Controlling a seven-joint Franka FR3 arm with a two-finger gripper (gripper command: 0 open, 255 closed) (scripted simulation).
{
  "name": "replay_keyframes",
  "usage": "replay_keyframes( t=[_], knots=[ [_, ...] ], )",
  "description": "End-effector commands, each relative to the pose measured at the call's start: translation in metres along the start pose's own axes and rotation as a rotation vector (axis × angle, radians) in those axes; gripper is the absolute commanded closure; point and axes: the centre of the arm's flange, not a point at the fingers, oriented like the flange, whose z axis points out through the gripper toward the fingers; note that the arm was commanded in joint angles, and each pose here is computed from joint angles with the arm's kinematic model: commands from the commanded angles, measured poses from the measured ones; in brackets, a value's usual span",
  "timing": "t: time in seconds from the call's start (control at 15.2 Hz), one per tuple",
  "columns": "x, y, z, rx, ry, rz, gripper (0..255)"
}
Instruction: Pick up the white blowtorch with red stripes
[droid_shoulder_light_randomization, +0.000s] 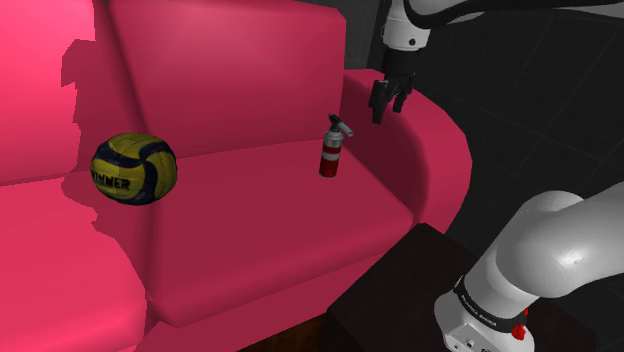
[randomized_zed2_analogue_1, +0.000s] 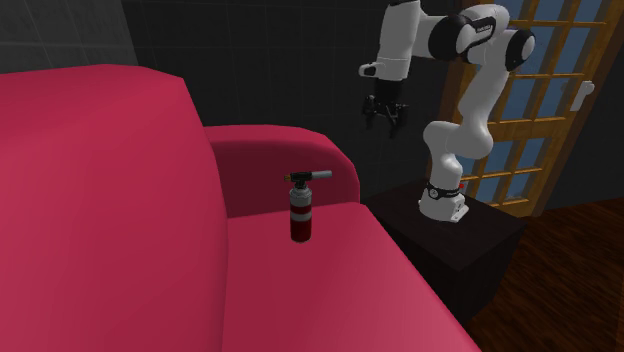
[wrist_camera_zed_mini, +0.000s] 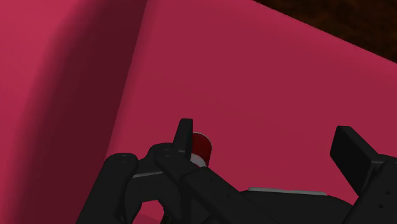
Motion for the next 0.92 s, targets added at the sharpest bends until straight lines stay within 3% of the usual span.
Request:
replay_keyframes(
  t=[0.0, 0.86],
  knots=[
    [0.027, 0.006, 0.011, 0.011, -0.002, 0.033, 0],
    [0.172, 0.075, 0.084, 0.084, -0.021, 0.241, 0]
  ],
)
